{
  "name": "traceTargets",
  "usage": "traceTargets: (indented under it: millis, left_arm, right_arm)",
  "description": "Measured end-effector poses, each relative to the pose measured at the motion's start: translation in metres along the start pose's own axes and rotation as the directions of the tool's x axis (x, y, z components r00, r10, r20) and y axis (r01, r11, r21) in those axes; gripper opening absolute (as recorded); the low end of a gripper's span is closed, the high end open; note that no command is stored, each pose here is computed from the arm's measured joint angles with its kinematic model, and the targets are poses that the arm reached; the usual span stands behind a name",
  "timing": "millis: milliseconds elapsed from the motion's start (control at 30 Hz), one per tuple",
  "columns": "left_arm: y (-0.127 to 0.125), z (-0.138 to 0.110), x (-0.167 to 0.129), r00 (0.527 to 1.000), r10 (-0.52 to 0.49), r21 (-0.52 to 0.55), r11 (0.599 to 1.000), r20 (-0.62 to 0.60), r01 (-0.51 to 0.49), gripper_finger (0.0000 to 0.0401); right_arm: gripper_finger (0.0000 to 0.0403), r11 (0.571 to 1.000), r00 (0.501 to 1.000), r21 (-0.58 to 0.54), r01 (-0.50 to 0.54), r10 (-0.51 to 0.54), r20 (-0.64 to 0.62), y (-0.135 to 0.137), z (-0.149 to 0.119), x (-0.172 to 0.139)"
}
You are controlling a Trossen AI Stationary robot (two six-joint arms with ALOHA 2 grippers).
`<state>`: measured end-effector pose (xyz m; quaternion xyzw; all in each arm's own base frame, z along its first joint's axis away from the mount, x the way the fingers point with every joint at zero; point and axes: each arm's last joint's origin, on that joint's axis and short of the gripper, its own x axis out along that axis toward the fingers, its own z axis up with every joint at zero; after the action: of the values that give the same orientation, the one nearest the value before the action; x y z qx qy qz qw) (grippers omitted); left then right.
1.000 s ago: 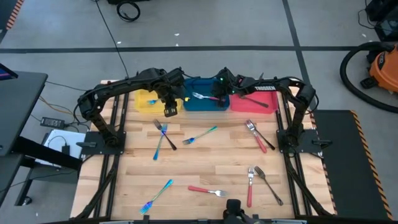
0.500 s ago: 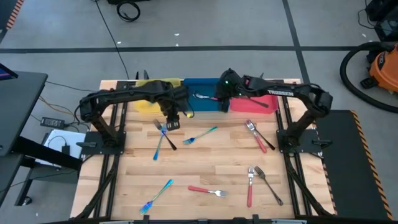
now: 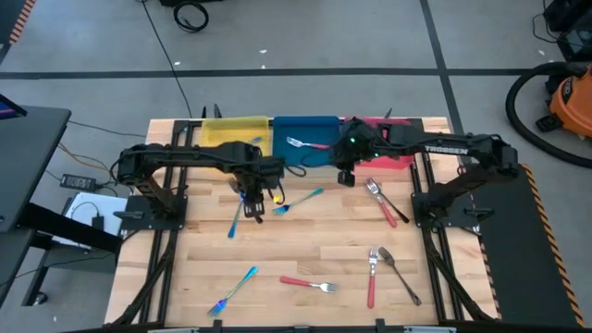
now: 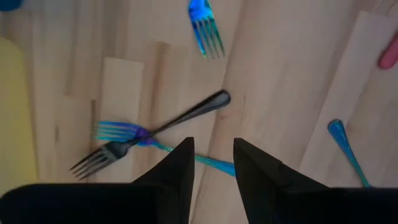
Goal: Sort silverware by color (type)
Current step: Put the pink fork into the blue bin
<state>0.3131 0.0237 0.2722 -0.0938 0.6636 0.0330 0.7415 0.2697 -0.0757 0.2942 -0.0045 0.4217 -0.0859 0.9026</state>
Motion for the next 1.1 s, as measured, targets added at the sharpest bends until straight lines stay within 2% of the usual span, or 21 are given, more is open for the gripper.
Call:
traceTargets:
  millis: [300, 400, 600, 867, 1000, 1100]
  left_arm:
    - [-0.011, -0.022, 0.061, 0.998, 0.009, -0.128, 0.992, -0.069, -0.018, 0.0112]
    - [-0.01, -0.027, 0.071, 0.997, 0.01, -0.172, 0.985, -0.079, -0.024, 0.0112]
    - [-0.007, -0.028, 0.078, 0.998, 0.008, -0.232, 0.973, -0.057, -0.021, 0.0112]
    - [-0.014, -0.017, 0.079, 0.998, -0.013, -0.22, 0.975, 0.065, 0.027, 0.0112]
    - [-0.018, -0.015, 0.079, 0.996, -0.02, -0.184, 0.982, 0.091, 0.037, 0.0112]
    - [-0.021, -0.015, 0.079, 0.996, -0.019, -0.127, 0.991, 0.092, 0.031, 0.0112]
  right_arm:
    - [0.0098, 0.997, 0.993, -0.016, -0.08, 0.078, -0.094, 0.031, -0.011, -0.019]
    - [0.0098, 0.995, 0.985, -0.005, -0.096, 0.095, -0.142, 0.038, -0.016, -0.02]
    - [0.0098, 0.992, 0.94, 0.077, -0.096, 0.116, -0.322, 0.049, -0.033, -0.024]
    - [0.0098, 0.978, 0.848, 0.208, -0.008, 0.117, -0.517, 0.066, -0.067, -0.016]
    - [0.0098, 0.963, 0.814, 0.254, 0.085, 0.08, -0.576, 0.074, -0.087, -0.007]
    - [0.0098, 0.927, 0.788, 0.325, 0.186, 0.057, -0.613, 0.076, -0.1, -0.002]
